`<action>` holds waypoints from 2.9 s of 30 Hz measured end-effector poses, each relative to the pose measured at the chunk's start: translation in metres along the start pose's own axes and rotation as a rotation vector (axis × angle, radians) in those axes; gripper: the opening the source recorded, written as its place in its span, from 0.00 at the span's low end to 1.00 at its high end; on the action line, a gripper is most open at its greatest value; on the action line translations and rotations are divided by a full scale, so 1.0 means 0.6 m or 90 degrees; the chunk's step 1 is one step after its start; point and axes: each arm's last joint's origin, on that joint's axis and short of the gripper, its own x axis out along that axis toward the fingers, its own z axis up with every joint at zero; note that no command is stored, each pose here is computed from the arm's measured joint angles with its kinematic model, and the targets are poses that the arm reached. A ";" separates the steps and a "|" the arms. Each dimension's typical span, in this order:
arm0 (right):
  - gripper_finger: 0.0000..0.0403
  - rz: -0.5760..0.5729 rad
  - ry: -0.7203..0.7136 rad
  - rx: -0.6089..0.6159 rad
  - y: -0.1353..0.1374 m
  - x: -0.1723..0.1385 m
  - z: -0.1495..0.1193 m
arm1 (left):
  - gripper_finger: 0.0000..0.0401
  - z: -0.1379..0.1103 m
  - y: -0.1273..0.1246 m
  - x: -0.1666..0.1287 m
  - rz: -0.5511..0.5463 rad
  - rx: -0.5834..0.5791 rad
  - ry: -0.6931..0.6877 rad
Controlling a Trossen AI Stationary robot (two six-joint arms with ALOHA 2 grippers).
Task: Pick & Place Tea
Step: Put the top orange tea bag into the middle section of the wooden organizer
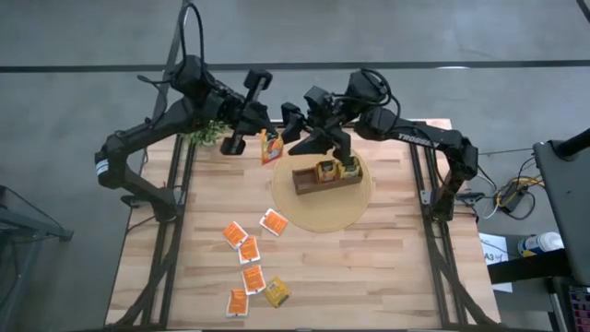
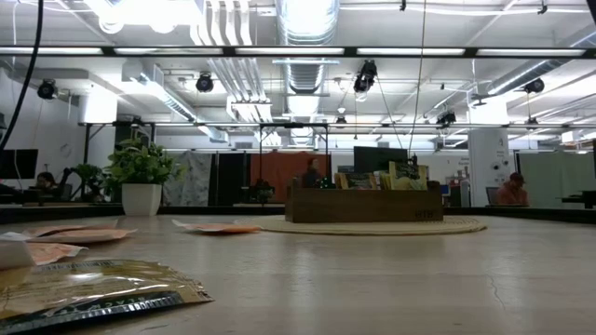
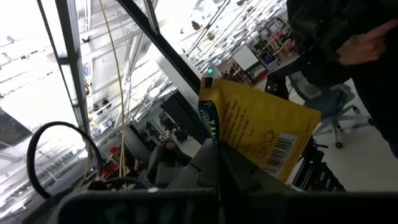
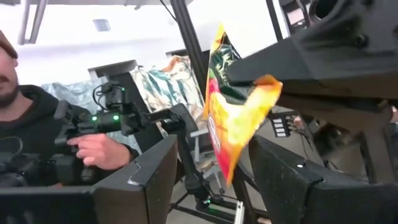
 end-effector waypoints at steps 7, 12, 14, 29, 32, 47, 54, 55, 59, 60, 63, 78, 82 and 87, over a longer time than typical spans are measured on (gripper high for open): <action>0.46 0.004 -0.003 0.005 -0.001 0.002 -0.001 | 0.00 -0.002 0.000 0.000 0.003 0.000 0.003; 0.43 0.004 -0.002 0.005 -0.001 0.002 -0.001 | 0.00 -0.003 0.000 0.000 0.004 -0.005 0.006; 0.41 0.005 -0.002 0.004 0.000 0.003 -0.001 | 0.00 -0.004 0.000 0.000 0.013 -0.008 0.011; 0.07 0.011 0.002 -0.007 0.002 0.008 -0.004 | 0.00 -0.027 0.003 0.004 0.012 -0.026 0.020; 0.04 0.012 0.002 -0.009 0.002 0.008 -0.004 | 0.00 -0.025 0.003 0.004 0.012 -0.027 0.020; 0.03 0.046 0.031 -0.017 0.004 0.005 -0.005 | 0.13 -0.023 0.012 0.001 0.105 -0.207 0.027; 0.03 0.056 0.044 -0.005 0.006 0.000 -0.003 | 0.37 -0.013 0.010 -0.004 0.106 -0.270 0.028; 0.03 0.060 0.054 0.002 0.006 -0.001 -0.004 | 0.39 -0.008 0.009 -0.006 0.105 -0.283 0.029; 0.03 0.026 0.097 0.039 -0.002 -0.016 -0.013 | 0.43 0.011 -0.001 -0.014 0.104 -0.333 0.049; 0.03 0.010 0.110 0.046 -0.007 -0.021 -0.018 | 0.43 0.015 -0.004 -0.016 0.109 -0.348 0.060; 0.03 -0.045 0.141 0.062 -0.019 -0.038 -0.030 | 0.43 0.025 -0.014 -0.026 0.180 -0.388 0.111; 0.03 -0.279 0.206 0.031 -0.051 -0.084 -0.057 | 0.43 -0.003 -0.049 -0.040 0.303 -0.540 0.300; 0.03 -0.343 0.233 0.019 -0.054 -0.091 -0.064 | 0.43 -0.003 -0.053 -0.041 0.325 -0.571 0.329; 0.03 -0.383 0.257 0.004 -0.056 -0.094 -0.070 | 0.43 -0.019 -0.068 -0.046 0.377 -0.602 0.426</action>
